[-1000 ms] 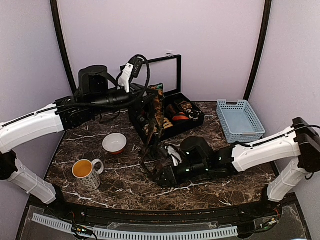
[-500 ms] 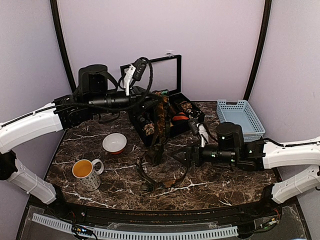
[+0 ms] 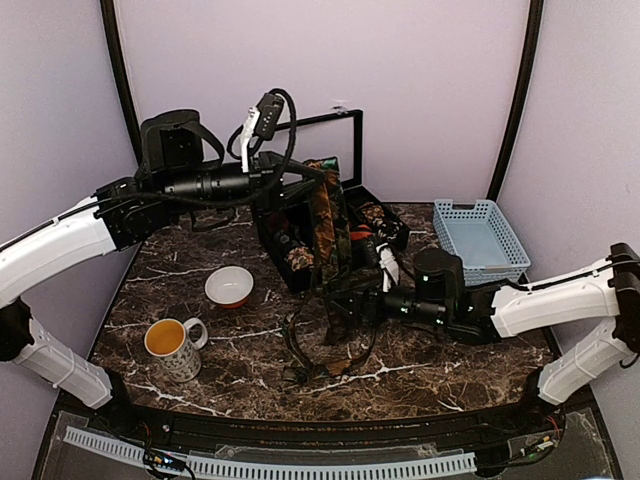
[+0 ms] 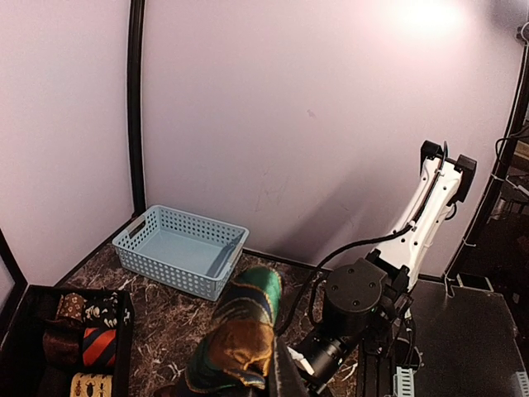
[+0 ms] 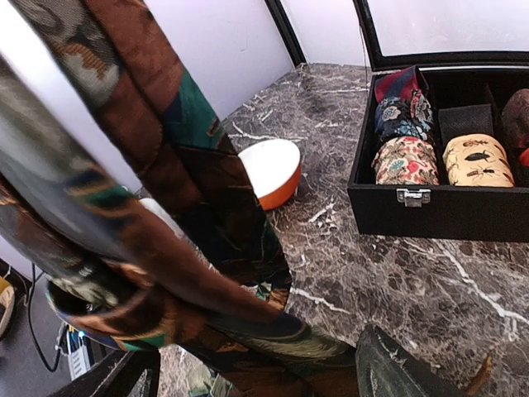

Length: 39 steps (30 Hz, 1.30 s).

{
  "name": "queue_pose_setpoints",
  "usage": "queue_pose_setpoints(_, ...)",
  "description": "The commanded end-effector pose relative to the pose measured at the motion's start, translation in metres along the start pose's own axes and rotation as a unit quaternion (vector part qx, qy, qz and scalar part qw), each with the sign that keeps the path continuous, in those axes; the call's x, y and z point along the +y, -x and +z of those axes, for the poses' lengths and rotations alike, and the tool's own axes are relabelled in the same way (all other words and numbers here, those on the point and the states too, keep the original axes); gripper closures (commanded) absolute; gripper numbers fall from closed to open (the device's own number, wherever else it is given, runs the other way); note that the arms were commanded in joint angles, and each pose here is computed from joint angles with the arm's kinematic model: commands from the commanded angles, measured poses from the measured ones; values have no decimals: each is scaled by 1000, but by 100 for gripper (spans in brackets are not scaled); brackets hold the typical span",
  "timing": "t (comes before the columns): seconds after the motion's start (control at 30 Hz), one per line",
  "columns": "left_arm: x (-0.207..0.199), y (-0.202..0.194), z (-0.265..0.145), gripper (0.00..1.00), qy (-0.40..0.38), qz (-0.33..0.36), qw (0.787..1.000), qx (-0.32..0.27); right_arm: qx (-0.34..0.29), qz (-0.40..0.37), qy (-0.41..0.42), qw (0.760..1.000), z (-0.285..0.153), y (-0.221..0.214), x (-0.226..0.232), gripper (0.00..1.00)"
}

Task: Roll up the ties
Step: Put down the tie at the center of the board.

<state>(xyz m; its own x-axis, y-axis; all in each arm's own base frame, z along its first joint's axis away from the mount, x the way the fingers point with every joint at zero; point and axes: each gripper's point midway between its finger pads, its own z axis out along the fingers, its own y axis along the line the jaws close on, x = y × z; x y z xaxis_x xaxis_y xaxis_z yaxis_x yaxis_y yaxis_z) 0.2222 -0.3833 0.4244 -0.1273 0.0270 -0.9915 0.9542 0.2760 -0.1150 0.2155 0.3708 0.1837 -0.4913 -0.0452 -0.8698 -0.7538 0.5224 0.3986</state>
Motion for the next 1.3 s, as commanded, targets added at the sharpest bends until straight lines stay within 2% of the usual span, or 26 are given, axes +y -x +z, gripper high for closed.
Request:
queue_pose_setpoints(0.0, -10, 42, -17, 100, 2, 29, 998, -52, -54, 19, 13, 998, 10, 9, 1, 17)
queue_pose_setpoints(0.17, -4, 45, -19, 100, 20, 32, 998, -58, -56, 26, -25, 998, 23, -4, -5, 15)
queue_pose_setpoints(0.23, -1, 46, -20, 100, 30, 33, 997, -60, -55, 29, -38, 997, 27, -8, -9, 20)
queue_pose_setpoints(0.27, 0, 47, -22, 100, 34, 34, 997, -61, -54, 29, -43, 997, 29, -11, -11, 26)
queue_pose_setpoints(0.33, 3, 47, -24, 100, 45, 36, 996, -63, -53, 30, -50, 997, 32, -13, -15, 43)
queue_pose_setpoints(0.4, 7, 48, -28, 100, 61, 36, 995, -67, -50, 32, -55, 997, 33, -15, -18, 67)
queue_pose_setpoints(0.5, 14, 46, -33, 100, 85, 37, 993, -71, -45, 33, -49, 997, 31, -14, -19, 98)
queue_pose_setpoints(0.53, 16, 45, -35, 100, 92, 37, 992, -73, -44, 35, -46, 997, 29, -12, -18, 100)
queue_pose_setpoints(0.77, 33, 26, -33, 100, 129, 32, 989, -57, -45, 31, -64, 996, -11, 5, -19, 100)
queue_pose_setpoints(0.8, 33, 27, -33, 100, 131, 30, 989, -59, -41, 29, -75, 996, -15, 4, -23, 90)
queue_pose_setpoints(0.87, 36, 31, -33, 100, 138, 26, 988, -65, -36, 32, -99, 994, -17, 0, -31, 53)
queue_pose_setpoints(0.9, 38, 34, -34, 100, 145, 24, 987, -71, -34, 37, -111, 993, -15, -3, -36, 44)
queue_pose_setpoints(1.07, 57, 48, -40, 100, 203, 10, 975, -88, -49, 49, -132, 989, 10, -18, -32, 23)
queue_pose_setpoints(1.27, 70, 47, -42, 100, 236, -4, 967, -93, -49, 19, -147, 988, 51, -29, -13, 21)
